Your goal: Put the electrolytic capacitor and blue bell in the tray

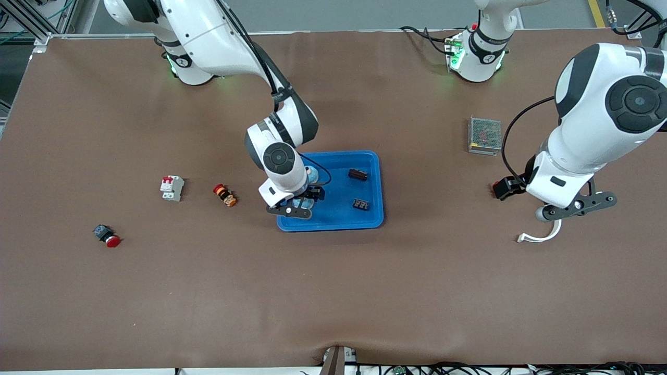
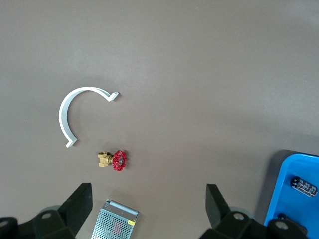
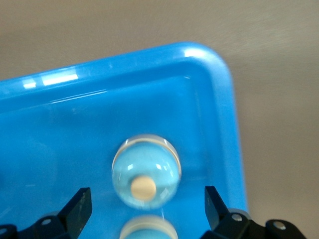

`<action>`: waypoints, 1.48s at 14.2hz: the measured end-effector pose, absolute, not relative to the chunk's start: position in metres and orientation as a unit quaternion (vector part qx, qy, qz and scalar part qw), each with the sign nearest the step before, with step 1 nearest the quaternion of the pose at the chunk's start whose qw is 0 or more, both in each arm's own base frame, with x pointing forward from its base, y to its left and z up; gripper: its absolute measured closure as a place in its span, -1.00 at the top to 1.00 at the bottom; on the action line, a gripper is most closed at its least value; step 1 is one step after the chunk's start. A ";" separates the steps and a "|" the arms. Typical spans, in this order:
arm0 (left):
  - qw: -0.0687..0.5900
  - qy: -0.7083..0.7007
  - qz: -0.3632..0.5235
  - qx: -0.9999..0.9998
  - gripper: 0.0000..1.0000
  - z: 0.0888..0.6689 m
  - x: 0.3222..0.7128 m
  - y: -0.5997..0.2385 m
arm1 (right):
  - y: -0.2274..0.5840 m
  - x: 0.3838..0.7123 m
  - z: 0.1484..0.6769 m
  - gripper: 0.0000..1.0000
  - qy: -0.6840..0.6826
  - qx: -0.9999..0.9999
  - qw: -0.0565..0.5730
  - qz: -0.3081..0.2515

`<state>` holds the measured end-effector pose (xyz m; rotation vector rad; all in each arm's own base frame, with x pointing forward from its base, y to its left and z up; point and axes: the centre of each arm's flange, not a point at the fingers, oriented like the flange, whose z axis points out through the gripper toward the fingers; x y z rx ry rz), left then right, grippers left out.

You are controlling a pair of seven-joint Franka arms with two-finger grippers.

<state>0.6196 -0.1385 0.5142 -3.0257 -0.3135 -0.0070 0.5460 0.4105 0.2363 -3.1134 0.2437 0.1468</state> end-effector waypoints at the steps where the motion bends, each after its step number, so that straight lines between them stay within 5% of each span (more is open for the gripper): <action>1: 0.050 -0.103 -0.003 -0.993 1.00 0.514 0.619 -0.139 | 0.406 0.548 0.261 1.00 0.079 -0.995 0.005 0.054; 14: 0.050 -0.101 -0.004 -0.994 1.00 0.517 0.618 -0.141 | 0.260 0.513 0.536 1.00 0.038 -0.994 -0.026 0.100; 21: 0.046 -0.102 -0.016 -0.994 1.00 0.530 0.618 -0.142 | 0.096 0.515 0.607 1.00 -0.009 -0.996 -0.004 0.093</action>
